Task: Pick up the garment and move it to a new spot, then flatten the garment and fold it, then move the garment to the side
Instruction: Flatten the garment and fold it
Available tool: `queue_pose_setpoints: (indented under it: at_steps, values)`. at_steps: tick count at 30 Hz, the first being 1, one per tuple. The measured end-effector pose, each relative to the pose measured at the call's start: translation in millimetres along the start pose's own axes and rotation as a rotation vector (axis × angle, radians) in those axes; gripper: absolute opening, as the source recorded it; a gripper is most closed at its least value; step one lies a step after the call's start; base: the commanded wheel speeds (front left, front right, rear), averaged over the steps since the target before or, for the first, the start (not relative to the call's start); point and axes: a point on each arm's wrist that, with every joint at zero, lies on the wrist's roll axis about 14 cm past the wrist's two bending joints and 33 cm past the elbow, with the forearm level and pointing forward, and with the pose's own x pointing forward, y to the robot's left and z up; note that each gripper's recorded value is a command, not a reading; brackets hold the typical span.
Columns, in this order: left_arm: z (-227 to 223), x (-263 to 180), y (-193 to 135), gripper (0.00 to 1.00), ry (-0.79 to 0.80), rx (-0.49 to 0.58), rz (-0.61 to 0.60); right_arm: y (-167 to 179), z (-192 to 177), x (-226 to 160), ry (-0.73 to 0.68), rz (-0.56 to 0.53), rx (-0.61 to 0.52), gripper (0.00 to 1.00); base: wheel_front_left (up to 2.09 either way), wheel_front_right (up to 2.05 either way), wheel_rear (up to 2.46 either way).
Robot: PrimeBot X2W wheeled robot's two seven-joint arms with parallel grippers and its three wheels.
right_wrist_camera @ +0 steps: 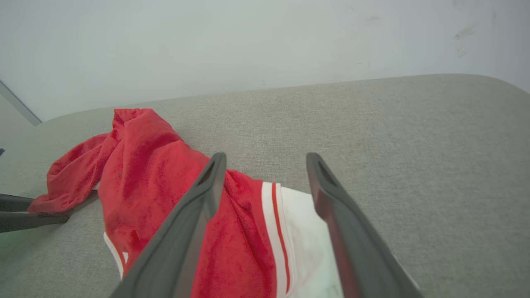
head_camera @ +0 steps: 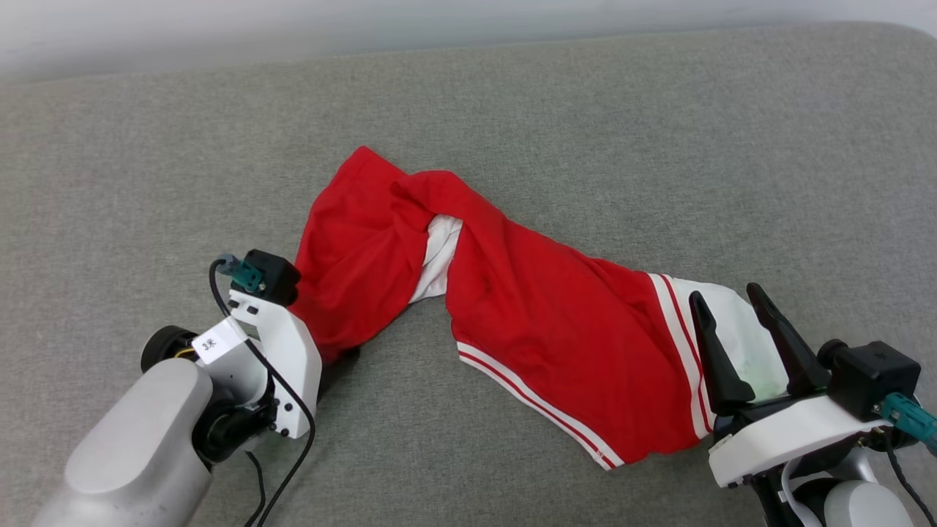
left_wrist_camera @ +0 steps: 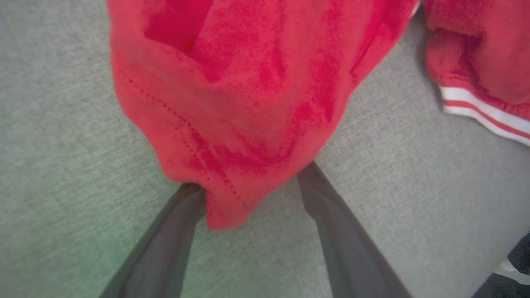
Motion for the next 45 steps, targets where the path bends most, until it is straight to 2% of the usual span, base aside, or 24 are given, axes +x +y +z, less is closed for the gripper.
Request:
queue_pose_setpoints:
  at_steps: [1, 9, 14, 22, 33, 39, 40, 41, 42, 43, 45]
  values:
    - [1, 1, 1, 0.0, 0.002, 0.006, -0.002, -3, -1, 0, 0.002, -0.008, 0.0, 1.0, 0.0, 0.0, 0.0]
    - [39, -10, 7, 0.0, -0.138, 0.106, 0.038, -8, -3, 0, -0.005, -0.023, 0.016, 1.0, 0.0, 0.0, 0.0]
    - [94, -38, 21, 0.0, -0.282, 0.188, 0.107, -8, -2, 2, -0.012, -0.021, 0.021, 1.0, 0.0, 0.0, 0.0]
    - [175, -57, 38, 0.0, -0.467, 0.213, 0.151, -13, -10, 9, -0.003, -0.035, 0.035, 1.0, 0.0, 0.0, 0.0]
    - [205, 4, 61, 0.0, -0.421, 0.156, 0.137, -29, -37, 18, 0.046, -0.078, 0.048, 1.0, 0.0, 0.0, 0.0]
    - [185, 49, 64, 0.0, -0.32, 0.11, 0.125, -38, -45, 18, 0.059, -0.105, 0.041, 1.0, 0.0, 0.0, 0.0]
    - [180, 54, 61, 0.16, -0.304, 0.1, 0.113, -39, -43, 19, 0.049, -0.105, 0.039, 1.0, 0.0, 0.0, 0.0]
    - [178, 57, 58, 0.4, -0.295, 0.093, 0.103, -39, -41, 20, 0.042, -0.103, 0.036, 1.0, 0.0, 0.0, 0.0]
    - [176, 57, 56, 0.82, -0.294, 0.09, 0.101, -38, -39, 21, 0.035, -0.101, 0.032, 1.0, 0.0, 0.0, 0.0]
    - [177, 56, 55, 1.0, -0.308, 0.092, 0.099, -38, -37, 21, 0.03, -0.099, 0.03, 1.0, 0.0, 0.0, 0.0]
    - [178, 52, 54, 1.0, -0.327, 0.089, 0.1, -36, -34, 22, 0.02, -0.093, 0.026, 1.0, 0.0, 0.0, 0.0]
